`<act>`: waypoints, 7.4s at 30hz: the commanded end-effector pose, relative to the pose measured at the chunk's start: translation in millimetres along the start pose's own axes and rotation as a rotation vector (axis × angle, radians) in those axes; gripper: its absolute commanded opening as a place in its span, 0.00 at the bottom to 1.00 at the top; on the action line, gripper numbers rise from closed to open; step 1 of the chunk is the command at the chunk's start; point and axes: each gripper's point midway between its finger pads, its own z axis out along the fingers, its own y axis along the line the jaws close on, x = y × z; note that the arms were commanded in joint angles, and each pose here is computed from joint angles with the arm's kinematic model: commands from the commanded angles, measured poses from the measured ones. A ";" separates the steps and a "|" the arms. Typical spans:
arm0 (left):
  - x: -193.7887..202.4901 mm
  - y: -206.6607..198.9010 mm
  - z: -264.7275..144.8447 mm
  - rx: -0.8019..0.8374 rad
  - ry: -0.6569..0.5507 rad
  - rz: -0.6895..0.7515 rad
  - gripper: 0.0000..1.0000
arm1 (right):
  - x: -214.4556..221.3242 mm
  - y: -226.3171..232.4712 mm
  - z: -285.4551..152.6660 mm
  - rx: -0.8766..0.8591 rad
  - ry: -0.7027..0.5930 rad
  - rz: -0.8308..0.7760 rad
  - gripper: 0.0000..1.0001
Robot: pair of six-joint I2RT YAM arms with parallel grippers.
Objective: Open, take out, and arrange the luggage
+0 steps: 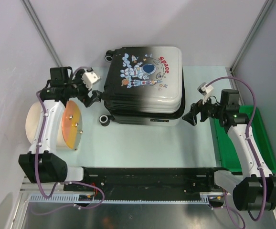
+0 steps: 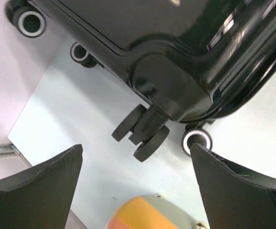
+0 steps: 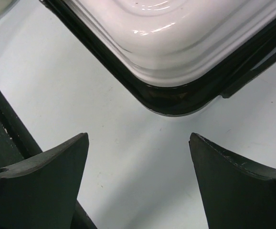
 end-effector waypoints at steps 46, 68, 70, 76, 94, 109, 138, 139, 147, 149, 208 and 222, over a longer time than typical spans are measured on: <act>-103.9 42.1 -12.6 0.034 -0.248 0.188 0.01 | -151.1 71.2 115.1 0.378 -0.442 -0.997 0.54; -100.2 -112.8 -70.8 0.211 -0.381 0.194 1.00 | -297.5 -12.6 117.7 0.655 -0.710 -0.910 0.56; -81.8 -138.2 -43.7 0.296 -0.324 0.214 1.00 | -311.5 -22.8 112.0 0.679 -0.737 -0.897 0.56; -68.6 -187.5 42.3 0.482 -0.190 0.227 0.92 | -328.0 -51.7 124.2 0.723 -0.736 -0.865 0.56; 45.3 -257.6 142.1 0.631 0.107 0.351 0.35 | -396.4 -143.9 121.9 0.943 -0.779 -0.895 0.63; 63.5 -298.4 98.2 0.686 0.125 0.262 0.02 | -389.1 -177.3 121.0 0.994 -0.740 -0.884 0.78; -98.7 -168.6 26.7 0.137 -0.168 0.081 1.00 | -225.0 -101.2 -37.8 0.674 -0.270 -0.315 0.93; -96.1 -162.4 21.6 0.114 -0.159 0.063 1.00 | -196.6 -93.9 -55.7 0.675 -0.199 -0.267 0.93; -85.0 -132.7 -13.6 0.061 -0.133 -0.164 1.00 | -28.4 -98.6 -146.9 0.738 0.179 0.073 0.93; -78.8 -131.9 -14.4 0.059 -0.115 -0.199 1.00 | 2.0 -93.5 -149.5 0.709 0.238 0.130 0.93; -48.9 -188.7 156.4 0.498 -0.045 0.454 0.89 | -14.4 -116.4 12.3 0.307 0.137 0.190 0.93; -3.9 -215.6 169.9 0.624 -0.032 0.613 1.00 | -50.2 -85.4 38.7 0.126 0.028 -0.014 0.97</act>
